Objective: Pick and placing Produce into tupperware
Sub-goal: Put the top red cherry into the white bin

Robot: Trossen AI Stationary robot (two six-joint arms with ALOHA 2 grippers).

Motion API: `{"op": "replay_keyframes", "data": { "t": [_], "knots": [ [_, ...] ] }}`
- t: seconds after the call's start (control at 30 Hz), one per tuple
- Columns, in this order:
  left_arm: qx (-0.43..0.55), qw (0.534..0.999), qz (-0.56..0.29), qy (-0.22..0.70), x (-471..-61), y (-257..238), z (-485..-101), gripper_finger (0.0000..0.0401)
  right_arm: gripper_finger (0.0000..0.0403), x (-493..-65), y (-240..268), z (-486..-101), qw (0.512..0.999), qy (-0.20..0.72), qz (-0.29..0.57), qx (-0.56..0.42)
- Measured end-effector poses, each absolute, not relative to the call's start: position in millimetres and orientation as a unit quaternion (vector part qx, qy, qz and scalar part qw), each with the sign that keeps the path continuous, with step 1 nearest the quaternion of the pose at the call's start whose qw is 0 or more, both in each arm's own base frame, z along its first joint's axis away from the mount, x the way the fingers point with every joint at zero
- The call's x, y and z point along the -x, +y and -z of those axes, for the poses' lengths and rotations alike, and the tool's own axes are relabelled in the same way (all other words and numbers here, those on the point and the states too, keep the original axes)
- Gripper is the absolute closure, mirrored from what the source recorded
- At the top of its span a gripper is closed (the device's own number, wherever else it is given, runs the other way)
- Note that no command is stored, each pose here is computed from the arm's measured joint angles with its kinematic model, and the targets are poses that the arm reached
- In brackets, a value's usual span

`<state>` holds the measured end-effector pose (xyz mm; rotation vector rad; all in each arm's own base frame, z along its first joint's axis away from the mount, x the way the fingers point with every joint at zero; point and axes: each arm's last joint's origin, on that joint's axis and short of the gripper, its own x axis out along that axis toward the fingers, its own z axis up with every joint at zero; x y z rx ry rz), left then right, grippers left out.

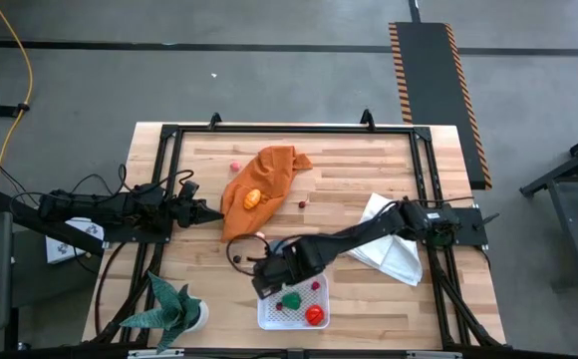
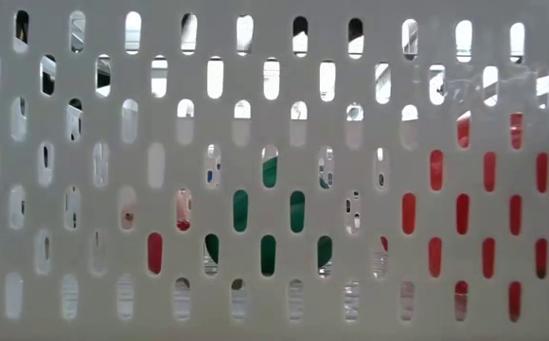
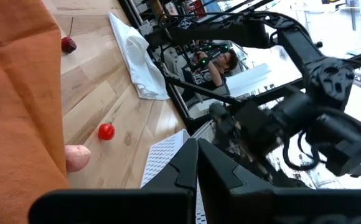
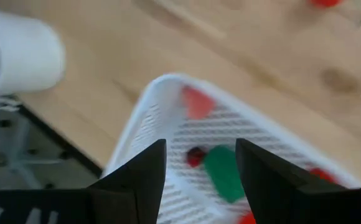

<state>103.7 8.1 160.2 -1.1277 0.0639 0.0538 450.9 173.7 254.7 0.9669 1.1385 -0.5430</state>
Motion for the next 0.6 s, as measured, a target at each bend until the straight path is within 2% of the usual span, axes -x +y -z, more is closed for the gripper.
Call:
{"op": "replay_keyframes", "data": {
  "t": [0.23,0.6],
  "knots": [
    [0.534,0.844,-0.025,0.03,-104,8,-160,0.04,0.0219,-437,155,-272,0.684,0.56,0.278,-0.377],
    [0.534,0.844,-0.025,0.03,-104,8,-160,0.04,0.0219,-425,132,-305,0.711,0.544,0.263,-0.36]
  ]
}}
